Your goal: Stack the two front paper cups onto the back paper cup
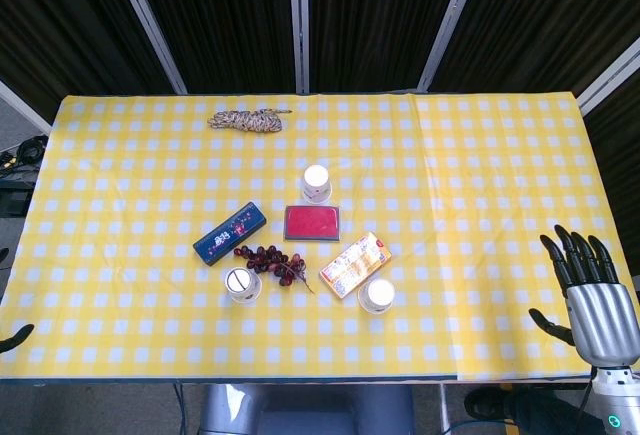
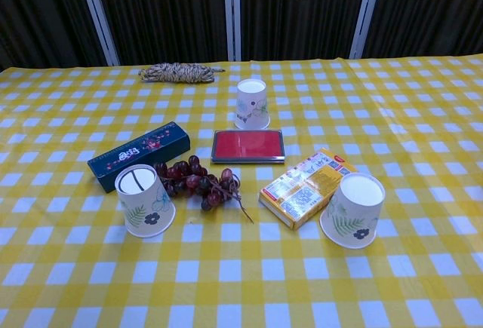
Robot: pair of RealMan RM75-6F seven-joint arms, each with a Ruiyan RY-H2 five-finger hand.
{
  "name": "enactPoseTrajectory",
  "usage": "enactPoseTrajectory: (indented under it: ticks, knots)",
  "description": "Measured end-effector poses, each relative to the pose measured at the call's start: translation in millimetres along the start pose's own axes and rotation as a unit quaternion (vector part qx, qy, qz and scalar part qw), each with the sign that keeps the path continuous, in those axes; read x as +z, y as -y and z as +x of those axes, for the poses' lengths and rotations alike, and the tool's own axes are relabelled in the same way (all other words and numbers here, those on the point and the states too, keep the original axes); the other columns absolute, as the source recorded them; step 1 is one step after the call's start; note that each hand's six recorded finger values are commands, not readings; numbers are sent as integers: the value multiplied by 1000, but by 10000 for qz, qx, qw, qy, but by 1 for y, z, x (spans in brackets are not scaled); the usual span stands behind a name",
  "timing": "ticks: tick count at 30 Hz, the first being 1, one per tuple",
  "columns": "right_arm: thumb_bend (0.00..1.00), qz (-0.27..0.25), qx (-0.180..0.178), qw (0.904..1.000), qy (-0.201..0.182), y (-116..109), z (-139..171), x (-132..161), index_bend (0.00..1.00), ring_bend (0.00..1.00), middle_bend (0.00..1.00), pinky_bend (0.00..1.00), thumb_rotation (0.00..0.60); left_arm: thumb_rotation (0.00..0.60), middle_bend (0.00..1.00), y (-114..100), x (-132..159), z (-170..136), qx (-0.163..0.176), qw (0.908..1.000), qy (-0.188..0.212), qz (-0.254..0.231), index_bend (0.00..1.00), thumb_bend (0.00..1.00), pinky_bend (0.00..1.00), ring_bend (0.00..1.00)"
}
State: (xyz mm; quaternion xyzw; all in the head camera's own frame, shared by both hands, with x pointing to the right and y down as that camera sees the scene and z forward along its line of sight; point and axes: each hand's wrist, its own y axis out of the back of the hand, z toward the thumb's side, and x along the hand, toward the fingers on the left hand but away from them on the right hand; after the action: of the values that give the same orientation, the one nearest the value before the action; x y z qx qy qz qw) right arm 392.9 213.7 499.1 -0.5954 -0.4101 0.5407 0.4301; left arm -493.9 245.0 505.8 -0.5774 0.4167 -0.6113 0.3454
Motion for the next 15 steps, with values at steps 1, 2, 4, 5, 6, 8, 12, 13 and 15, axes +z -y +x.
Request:
enactPoseTrajectory:
  ticks: [1, 2, 4, 5, 6, 8, 12, 13, 15]
  knots:
    - [0, 9, 19, 10000, -2, 0, 0, 0, 0, 0, 0, 0, 600, 600, 0, 0, 0, 0, 4, 10000, 1, -21, 0, 0, 0, 0]
    - [0, 18, 33, 10000, -2, 1, 1, 0, 0, 0, 0, 0, 600, 600, 0, 0, 0, 0, 5, 10000, 3, -38, 0, 0, 0, 0]
    - [0, 33, 53, 10000, 4, 0, 1, 0, 0, 0, 0, 0, 600, 600, 0, -1, 0, 0, 2, 10000, 6, -73, 0, 0, 0, 0]
    - [0, 33, 55, 10000, 6, 0, 1, -1, 0, 0, 0, 0, 600, 600, 0, -1, 0, -1, 3, 10000, 3, -82, 0, 0, 0, 0]
    - [0, 29, 56, 10000, 7, 0, 2, -1, 0, 0, 0, 0, 600, 600, 0, -1, 0, -1, 5, 10000, -1, -82, 0, 0, 0, 0]
    - [0, 20, 66, 10000, 3, 0, 2, -1, 0, 0, 0, 0, 600, 600, 0, -2, 0, -3, 2, 10000, -13, -87, 0, 0, 0, 0]
    - [0, -81, 227, 9997, -63, 5, 3, 2, 0, 0, 0, 83, 600, 600, 0, -1, 2, -3, -5, 10000, 23, -85, 0, 0, 0, 0]
    - [0, -118, 323, 9993, -114, 8, 3, 3, 2, 0, 0, 97, 600, 600, 0, -1, 3, -3, -13, 10000, 37, -87, 0, 0, 0, 0]
    - [0, -191, 486, 9984, -229, 13, 1, 8, 20, 0, 4, 110, 600, 600, 0, 1, 5, -1, -45, 9999, 80, -95, 0, 0, 0, 0]
